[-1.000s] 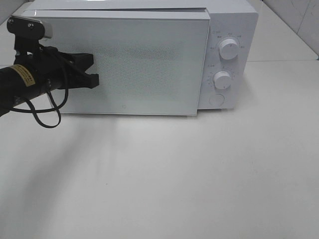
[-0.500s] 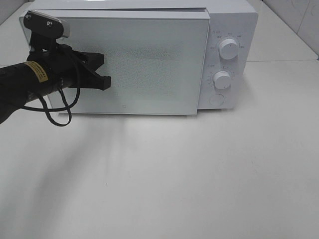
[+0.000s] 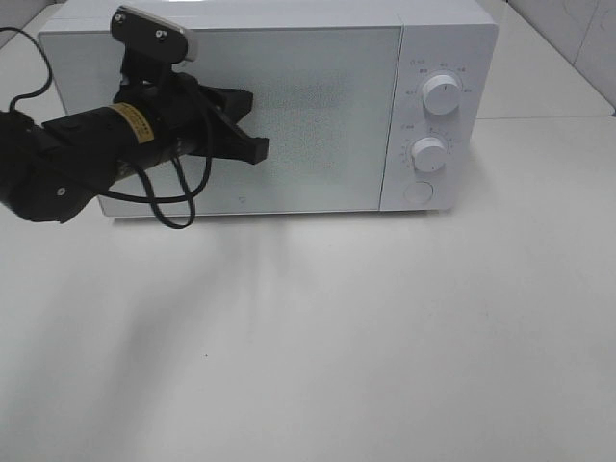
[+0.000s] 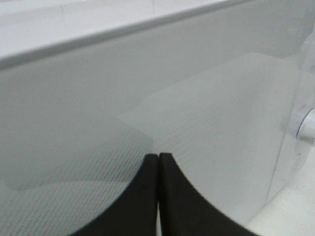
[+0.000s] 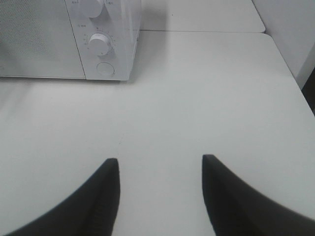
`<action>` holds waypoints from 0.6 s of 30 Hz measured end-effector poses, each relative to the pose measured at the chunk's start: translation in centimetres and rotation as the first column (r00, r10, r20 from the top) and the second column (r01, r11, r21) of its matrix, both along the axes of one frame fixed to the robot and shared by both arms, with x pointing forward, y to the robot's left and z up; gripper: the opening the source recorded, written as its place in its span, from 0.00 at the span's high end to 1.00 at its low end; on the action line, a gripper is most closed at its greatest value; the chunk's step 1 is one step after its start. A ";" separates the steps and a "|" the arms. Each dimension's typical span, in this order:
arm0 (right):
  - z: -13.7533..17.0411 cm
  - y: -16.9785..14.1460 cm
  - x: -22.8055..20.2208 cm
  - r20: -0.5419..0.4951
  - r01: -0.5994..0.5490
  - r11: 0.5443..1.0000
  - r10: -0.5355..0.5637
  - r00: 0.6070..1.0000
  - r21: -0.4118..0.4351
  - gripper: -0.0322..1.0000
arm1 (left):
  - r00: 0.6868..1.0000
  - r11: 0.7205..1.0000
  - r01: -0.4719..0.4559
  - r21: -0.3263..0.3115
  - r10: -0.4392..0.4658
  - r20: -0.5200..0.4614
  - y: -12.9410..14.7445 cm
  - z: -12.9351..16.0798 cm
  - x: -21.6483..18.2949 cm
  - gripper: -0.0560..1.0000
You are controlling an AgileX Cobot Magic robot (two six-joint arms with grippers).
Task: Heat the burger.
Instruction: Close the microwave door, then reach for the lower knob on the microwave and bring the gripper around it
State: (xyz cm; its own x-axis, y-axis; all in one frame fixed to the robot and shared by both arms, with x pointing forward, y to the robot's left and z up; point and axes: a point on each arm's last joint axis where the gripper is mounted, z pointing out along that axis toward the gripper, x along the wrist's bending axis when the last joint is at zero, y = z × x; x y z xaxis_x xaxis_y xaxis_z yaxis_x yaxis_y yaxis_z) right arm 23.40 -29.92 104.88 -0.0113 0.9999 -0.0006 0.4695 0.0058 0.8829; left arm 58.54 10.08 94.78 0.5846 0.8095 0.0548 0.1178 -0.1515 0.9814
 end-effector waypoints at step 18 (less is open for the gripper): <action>0.0 0.0 0.0 0.000 0.000 1.000 0.000 1.000 0.000 0.46 | 1.000 0.999 0.015 -0.050 -0.014 0.024 -5.6 2.7 -0.8 0.95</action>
